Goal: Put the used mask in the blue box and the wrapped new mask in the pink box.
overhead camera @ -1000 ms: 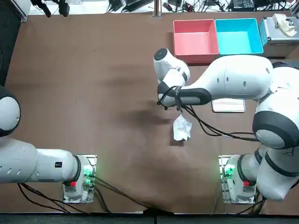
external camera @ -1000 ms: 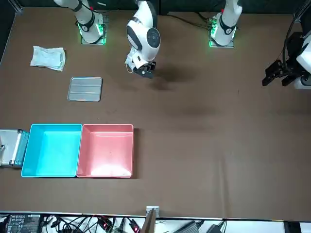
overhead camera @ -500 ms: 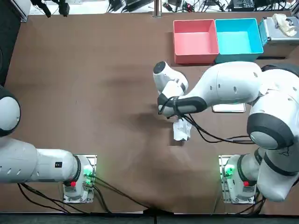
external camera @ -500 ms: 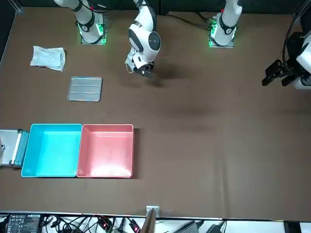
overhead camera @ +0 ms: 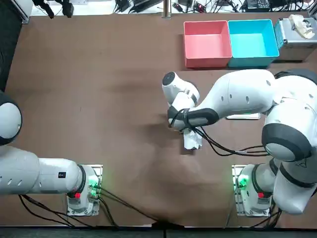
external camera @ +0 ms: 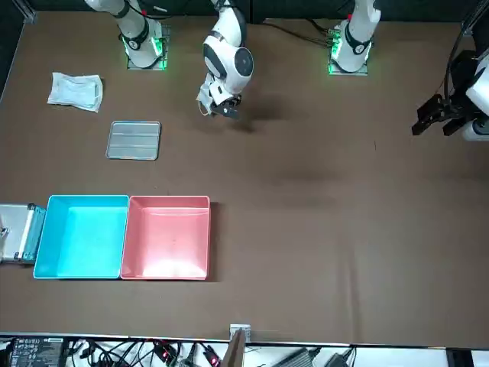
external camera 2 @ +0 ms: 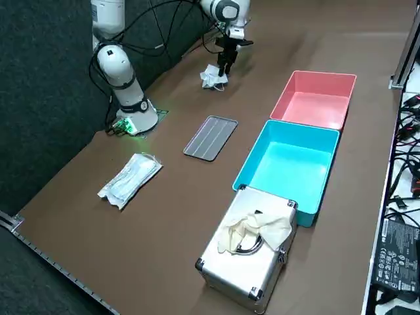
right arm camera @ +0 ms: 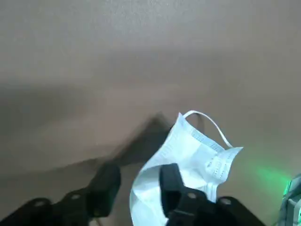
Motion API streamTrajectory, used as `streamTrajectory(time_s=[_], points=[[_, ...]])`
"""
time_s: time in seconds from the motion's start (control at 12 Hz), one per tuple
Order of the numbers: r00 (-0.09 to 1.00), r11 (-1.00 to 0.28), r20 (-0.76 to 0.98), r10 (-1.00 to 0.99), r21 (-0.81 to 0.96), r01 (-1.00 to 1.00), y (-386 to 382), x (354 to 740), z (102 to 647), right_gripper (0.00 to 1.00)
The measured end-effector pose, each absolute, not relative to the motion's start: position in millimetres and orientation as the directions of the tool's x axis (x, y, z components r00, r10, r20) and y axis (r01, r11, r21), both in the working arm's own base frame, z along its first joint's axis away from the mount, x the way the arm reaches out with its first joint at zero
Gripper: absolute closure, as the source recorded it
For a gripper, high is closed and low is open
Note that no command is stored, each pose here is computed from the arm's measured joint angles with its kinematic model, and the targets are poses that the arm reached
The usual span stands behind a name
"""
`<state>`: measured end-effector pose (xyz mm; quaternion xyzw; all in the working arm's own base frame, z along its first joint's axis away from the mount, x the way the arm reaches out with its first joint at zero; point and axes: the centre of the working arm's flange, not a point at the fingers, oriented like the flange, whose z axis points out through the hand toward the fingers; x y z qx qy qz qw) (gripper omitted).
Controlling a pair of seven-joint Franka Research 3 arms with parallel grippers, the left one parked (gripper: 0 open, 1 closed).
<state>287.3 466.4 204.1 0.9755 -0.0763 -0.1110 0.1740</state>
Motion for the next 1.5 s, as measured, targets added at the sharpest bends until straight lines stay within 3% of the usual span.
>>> streamTrajectory(time_s=[0.33,0.42,0.75,0.83,1.08,1.5], points=[[0.962,-0.925,-0.185,-0.2,0.359,-0.124,464.6,289.6,204.6,0.94],[0.961,-0.924,-0.181,-0.211,0.358,-0.136,463.5,292.8,206.9,0.99],[0.947,-0.909,-0.178,-0.267,0.372,-0.186,458.7,325.5,240.7,0.99],[0.934,-0.901,-0.175,-0.313,0.365,-0.234,450.6,359.4,275.9,0.99],[0.916,-0.897,-0.179,-0.36,0.336,-0.287,426.1,412.4,323.0,0.99],[0.906,-0.883,-0.136,-0.401,0.319,-0.344,375.8,476.0,349.6,0.99]])
